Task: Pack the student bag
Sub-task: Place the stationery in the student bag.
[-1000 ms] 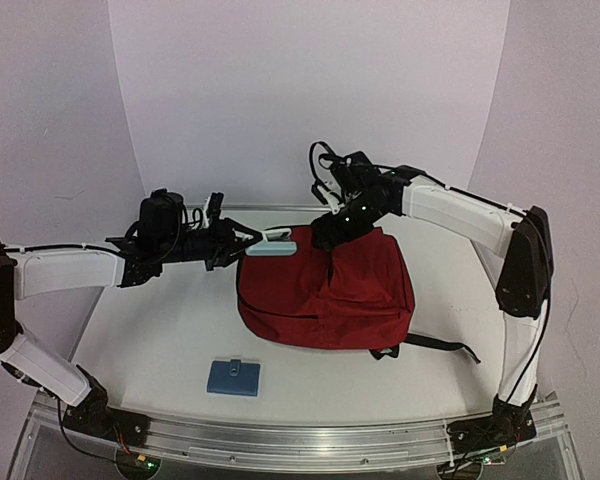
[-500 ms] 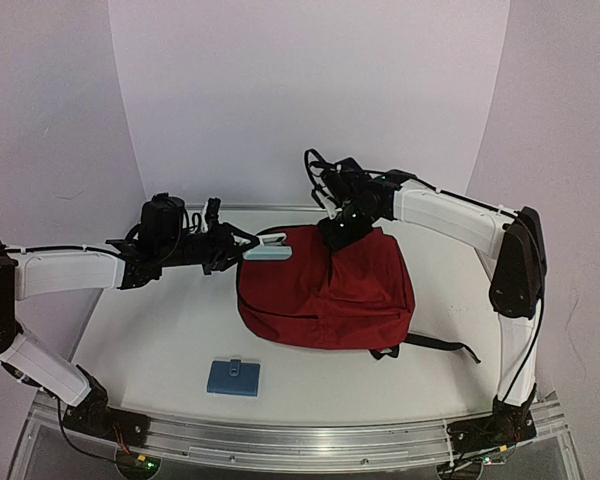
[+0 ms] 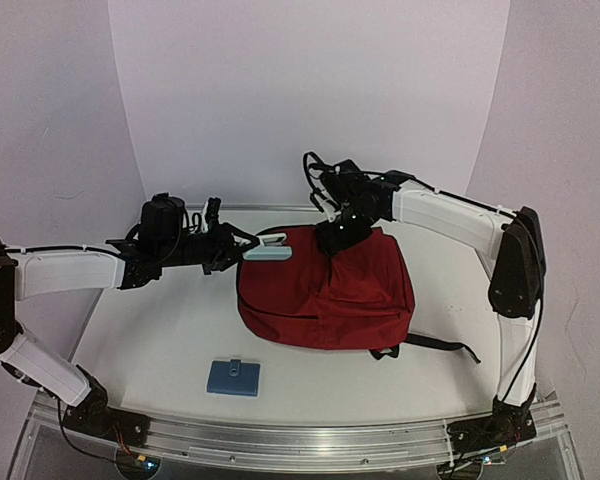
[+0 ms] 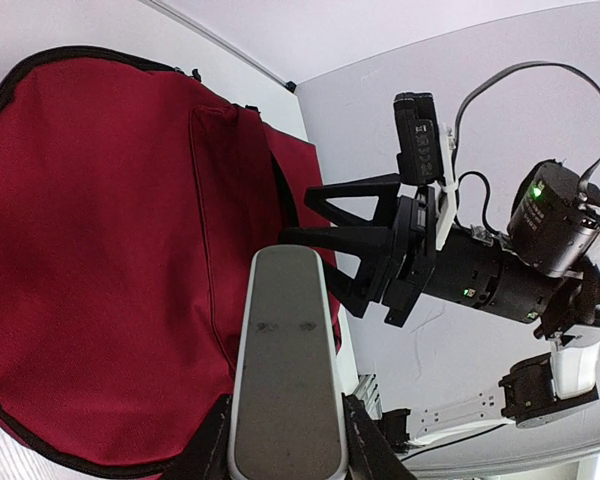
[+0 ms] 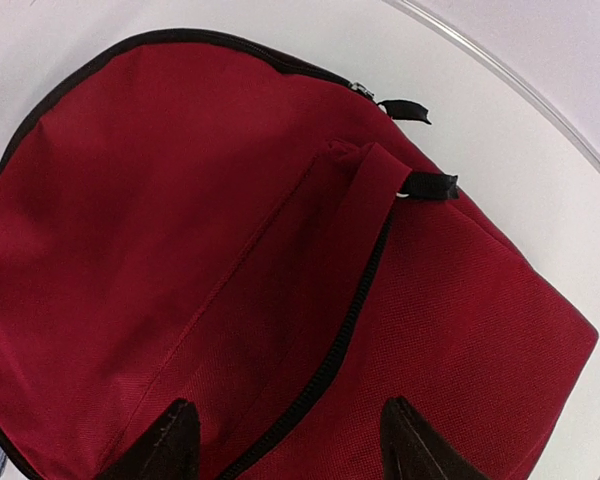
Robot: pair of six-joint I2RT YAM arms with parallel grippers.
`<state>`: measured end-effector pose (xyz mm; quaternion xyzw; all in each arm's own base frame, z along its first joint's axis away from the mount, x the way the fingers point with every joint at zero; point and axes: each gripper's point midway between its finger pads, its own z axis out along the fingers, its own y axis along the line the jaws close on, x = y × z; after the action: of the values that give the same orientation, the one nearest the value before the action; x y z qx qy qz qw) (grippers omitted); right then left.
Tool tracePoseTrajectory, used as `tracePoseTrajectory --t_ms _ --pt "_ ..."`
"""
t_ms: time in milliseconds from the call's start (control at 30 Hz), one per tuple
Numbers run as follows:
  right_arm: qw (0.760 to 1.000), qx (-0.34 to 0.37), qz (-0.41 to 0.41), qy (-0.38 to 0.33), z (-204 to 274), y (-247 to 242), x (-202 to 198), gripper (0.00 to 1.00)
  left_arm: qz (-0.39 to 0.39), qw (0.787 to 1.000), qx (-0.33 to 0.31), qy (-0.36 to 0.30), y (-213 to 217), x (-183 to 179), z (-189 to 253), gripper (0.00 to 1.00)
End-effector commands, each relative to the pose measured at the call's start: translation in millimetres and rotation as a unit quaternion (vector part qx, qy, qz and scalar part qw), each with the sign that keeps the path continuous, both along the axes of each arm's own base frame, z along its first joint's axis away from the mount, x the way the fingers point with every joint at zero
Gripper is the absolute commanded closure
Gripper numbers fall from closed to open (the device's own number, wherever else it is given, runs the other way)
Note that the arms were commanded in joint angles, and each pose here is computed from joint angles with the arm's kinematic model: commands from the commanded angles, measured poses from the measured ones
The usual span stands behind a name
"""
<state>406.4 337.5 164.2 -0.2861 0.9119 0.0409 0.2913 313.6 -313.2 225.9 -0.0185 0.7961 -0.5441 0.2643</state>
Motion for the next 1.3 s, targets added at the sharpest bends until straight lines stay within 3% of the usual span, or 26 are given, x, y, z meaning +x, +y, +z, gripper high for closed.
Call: tracePoseTrajectory --t_ms 0,233,367,467,1033,1267 --pt "1.000 -0.018 0.000 0.010 -11.6 -0.6 -2.4 0.48 0.001 0.999 -0.026 -0.046 -2.9 6.5 34.0 1.00" --pt "1.000 -0.024 -0.008 -0.015 9.5 -11.3 -2.9 0.83 0.002 0.998 -0.030 -0.048 -5.9 11.3 31.9 1.00" --pt "0.999 -0.020 -0.006 -0.026 23.6 -17.1 -7.0 0.88 -0.008 0.998 -0.046 -0.044 -14.2 15.9 29.5 1.00" --pt "0.999 -0.023 -0.006 -0.036 32.0 -23.4 -8.7 0.99 -0.018 0.997 -0.060 -0.042 -24.0 21.8 26.8 1.00" --pt "0.999 0.023 0.016 -0.028 54.4 -23.8 -20.0 1.00 -0.086 0.990 -0.109 -0.035 -104.1 44.1 9.6 1.00" --pt "0.999 0.030 0.015 -0.027 55.8 -20.0 -17.8 1.00 -0.071 0.990 -0.123 -0.029 -130.4 51.8 -13.1 1.00"
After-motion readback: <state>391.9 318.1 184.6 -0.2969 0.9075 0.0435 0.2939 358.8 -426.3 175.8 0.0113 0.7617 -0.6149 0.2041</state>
